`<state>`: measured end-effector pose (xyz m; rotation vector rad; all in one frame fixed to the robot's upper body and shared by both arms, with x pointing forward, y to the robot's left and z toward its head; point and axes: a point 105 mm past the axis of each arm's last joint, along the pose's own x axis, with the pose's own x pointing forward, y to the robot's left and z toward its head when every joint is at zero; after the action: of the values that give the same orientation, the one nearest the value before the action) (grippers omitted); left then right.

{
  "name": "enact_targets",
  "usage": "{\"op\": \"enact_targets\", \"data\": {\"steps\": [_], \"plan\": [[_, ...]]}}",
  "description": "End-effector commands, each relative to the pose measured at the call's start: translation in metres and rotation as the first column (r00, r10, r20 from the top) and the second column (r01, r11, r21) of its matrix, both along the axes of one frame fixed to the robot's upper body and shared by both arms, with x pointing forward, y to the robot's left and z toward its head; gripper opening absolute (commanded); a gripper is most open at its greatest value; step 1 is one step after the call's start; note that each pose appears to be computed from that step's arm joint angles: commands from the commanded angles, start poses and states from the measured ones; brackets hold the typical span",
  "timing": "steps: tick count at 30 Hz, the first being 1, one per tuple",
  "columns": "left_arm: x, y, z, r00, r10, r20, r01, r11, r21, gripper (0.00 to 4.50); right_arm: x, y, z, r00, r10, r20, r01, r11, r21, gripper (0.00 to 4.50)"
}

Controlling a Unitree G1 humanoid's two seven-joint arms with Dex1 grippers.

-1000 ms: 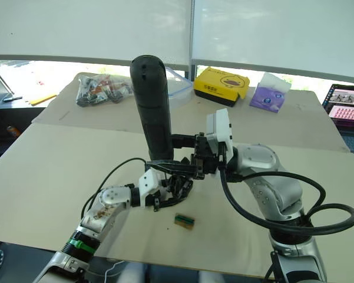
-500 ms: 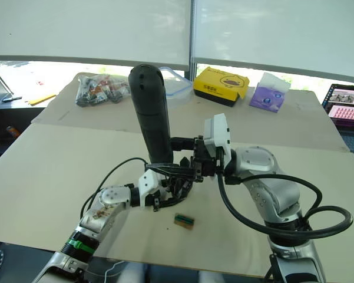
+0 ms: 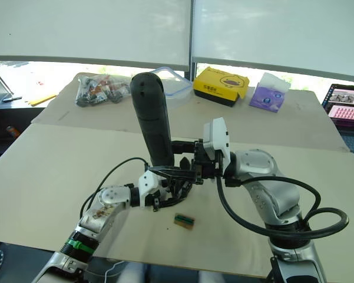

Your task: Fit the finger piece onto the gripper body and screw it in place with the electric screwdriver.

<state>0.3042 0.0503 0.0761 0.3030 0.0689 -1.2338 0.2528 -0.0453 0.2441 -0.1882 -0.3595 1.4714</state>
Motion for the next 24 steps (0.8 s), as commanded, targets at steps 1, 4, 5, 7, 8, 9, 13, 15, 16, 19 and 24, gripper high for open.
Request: {"op": "enact_targets", "data": {"steps": [1,4,5,7,8,9,13,15,16,19,24], "plan": [[-0.007,0.001,-0.012,0.999,-0.017,-0.043,0.018,0.999,0.030,2.28,-0.007,-0.001,0.012,0.997,0.012,0.076,-0.014,1.000,0.028,1.93],[-0.007,0.001,-0.012,0.999,-0.017,-0.044,0.018,0.999,0.030,2.28,-0.007,-0.001,0.012,0.997,0.012,0.078,-0.014,1.000,0.026,1.93],[-0.007,0.001,-0.012,0.999,-0.017,-0.044,0.018,0.999,0.030,2.28,-0.007,-0.001,0.012,0.997,0.012,0.078,-0.014,1.000,0.025,1.93],[-0.007,0.001,-0.012,0.999,-0.016,-0.044,0.018,0.999,0.029,2.28,-0.007,-0.001,0.012,0.997,0.011,0.078,-0.013,1.000,0.023,1.93],[-0.007,0.000,-0.012,0.999,-0.016,-0.044,0.018,0.999,0.029,2.28,-0.007,0.000,0.011,0.997,0.011,0.078,-0.013,1.000,0.022,1.93],[-0.007,0.000,-0.012,0.999,-0.016,-0.044,0.018,0.999,0.029,2.28,-0.007,0.000,0.011,0.997,0.012,0.078,-0.013,1.000,0.021,1.93],[-0.007,0.000,-0.012,0.999,-0.016,-0.044,0.017,0.999,0.028,2.28,-0.007,0.000,0.009,0.997,0.012,0.073,-0.013,1.000,0.018,1.93],[-0.007,0.000,-0.012,0.999,-0.015,-0.045,0.016,1.000,0.027,2.28,-0.006,0.000,0.008,0.998,0.009,0.067,-0.010,1.000,0.016,1.93],[-0.007,0.000,-0.012,0.999,-0.015,-0.045,0.016,1.000,0.027,2.28,-0.006,0.000,0.007,0.998,0.007,0.061,-0.008,1.000,0.014,1.93],[-0.007,0.000,-0.013,0.999,-0.014,-0.047,0.016,1.000,0.027,2.28,-0.005,-0.001,0.004,0.999,0.002,0.045,-0.002,1.000,0.009,1.93],[-0.006,0.000,-0.013,0.999,-0.013,-0.048,0.015,1.000,0.027,2.28,-0.002,-0.002,-0.001,1.000,-0.014,0.027,0.014,1.000,0.007,1.93]]}}
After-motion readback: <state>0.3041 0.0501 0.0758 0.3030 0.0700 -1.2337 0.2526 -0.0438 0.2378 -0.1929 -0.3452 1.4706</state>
